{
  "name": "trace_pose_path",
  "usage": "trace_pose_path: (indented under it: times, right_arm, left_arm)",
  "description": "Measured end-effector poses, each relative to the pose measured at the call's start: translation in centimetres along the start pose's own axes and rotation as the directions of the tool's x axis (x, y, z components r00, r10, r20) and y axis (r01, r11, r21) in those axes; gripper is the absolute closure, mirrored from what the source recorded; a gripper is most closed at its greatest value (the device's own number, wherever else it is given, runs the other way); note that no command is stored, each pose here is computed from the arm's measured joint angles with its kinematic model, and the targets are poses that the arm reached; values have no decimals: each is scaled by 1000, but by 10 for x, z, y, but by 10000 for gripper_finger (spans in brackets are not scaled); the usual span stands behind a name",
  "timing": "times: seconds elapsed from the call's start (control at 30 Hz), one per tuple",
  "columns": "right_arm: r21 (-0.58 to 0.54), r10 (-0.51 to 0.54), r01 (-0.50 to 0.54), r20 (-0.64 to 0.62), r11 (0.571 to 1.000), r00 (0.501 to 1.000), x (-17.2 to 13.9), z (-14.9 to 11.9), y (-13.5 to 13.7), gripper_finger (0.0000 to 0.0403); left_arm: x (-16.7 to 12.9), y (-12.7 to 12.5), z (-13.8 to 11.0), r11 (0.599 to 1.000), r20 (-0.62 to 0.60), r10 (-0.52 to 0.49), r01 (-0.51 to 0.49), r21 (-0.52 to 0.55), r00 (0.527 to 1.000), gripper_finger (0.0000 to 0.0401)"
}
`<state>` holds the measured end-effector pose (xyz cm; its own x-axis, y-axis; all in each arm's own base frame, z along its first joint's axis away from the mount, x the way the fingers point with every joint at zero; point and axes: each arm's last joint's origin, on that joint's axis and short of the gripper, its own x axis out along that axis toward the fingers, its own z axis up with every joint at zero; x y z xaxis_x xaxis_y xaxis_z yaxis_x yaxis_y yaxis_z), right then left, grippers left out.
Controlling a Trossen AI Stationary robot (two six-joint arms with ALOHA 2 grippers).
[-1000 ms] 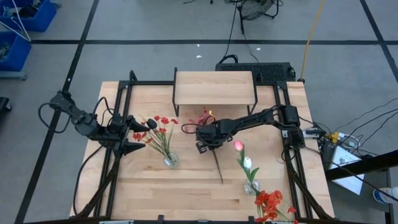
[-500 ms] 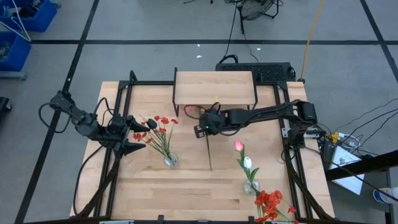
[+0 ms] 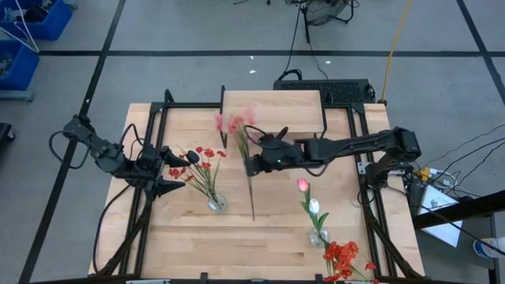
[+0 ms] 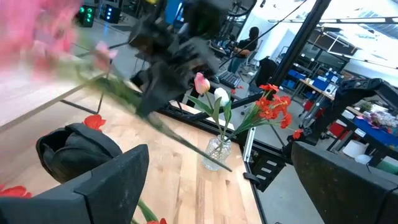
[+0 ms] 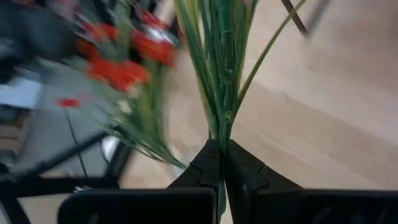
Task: Pick and place flowers into a vace then onto a shelf
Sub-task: Put the pink flowers into the right transparent vase
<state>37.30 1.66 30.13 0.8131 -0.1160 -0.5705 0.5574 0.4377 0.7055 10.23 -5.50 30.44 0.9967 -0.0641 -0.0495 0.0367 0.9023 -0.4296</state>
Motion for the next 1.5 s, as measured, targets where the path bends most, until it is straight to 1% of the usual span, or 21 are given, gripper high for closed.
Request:
trace_pose_path:
  times: [0.13, 0.37, 0.43, 0.53, 0.63, 0.7, 0.73, 0.8, 0.9, 1.0, 1.07, 1.13, 1.23, 1.37, 1.5]
  right_arm:
    - [-38, 40, -35, 118, 999, 992, -11, 2, 10, 403]
    - [-141, 44, -10, 241, 990, 970, -33, 7, 17, 403]
    - [-209, 55, 5, 278, 978, 959, -39, 7, 21, 403]
    - [-325, 93, 19, 328, 946, 940, -50, 5, 29, 403]
    - [-424, 150, 32, 389, 905, 909, -61, 1, 39, 403]
    - [-491, 187, 57, 433, 869, 882, -66, -2, 46, 403]
    - [-533, 208, 69, 442, 843, 873, -70, -4, 50, 403]
    - [-623, 243, 95, 435, 776, 867, -77, -9, 55, 403]
    - [-676, 267, 107, 426, 729, 864, -87, -13, 58, 402]
    - [-699, 286, 104, 417, 707, 863, -95, -16, 60, 401]
    - [-721, 298, 106, 409, 684, 862, -104, -17, 61, 401]
    - [-724, 312, 98, 410, 683, 857, -113, -15, 62, 400]
    - [-739, 311, 93, 390, 667, 867, -127, -15, 59, 400]
    - [-770, 309, 87, 353, 632, 883, -147, -15, 54, 400]
    - [-801, 329, 67, 318, 595, 889, -167, -18, 51, 400]
  left_arm:
    - [0, 0, 0, 1000, 0, 0, 0, -4, 1000, 2]
    - [0, 0, 0, 1000, 3, 6, -6, -29, 1000, 2]
    - [0, 0, 0, 1000, 5, 10, -10, -28, 1000, 2]
    - [0, 1, 0, 999, 12, 22, -22, -40, 1000, 2]
    - [0, 1, 0, 998, 12, 23, -23, -52, 1000, 2]
    - [0, 1, 0, 998, 13, 23, -22, -54, 1000, 2]
    - [0, 1, 0, 998, 12, 23, -22, -56, 1000, 2]
    - [0, 1, 0, 998, 13, 24, -23, -57, 1000, 2]
    - [0, 1, 1, 997, 23, 43, -42, -59, 999, 2]
    - [0, 2, 1, 995, 34, 65, -63, -74, 997, 2]
    - [0, 2, 1, 994, 40, 77, -74, -80, 996, 2]
    - [0, 3, 1, 993, 46, 87, -83, -85, 995, 2]
    - [0, 3, 2, 990, 56, 107, -101, -102, 993, 2]
    - [0, 3, 2, 984, 61, 117, -108, -139, 991, 2]
    - [0, 4, 2, 976, 79, 152, -138, -166, 985, 2]
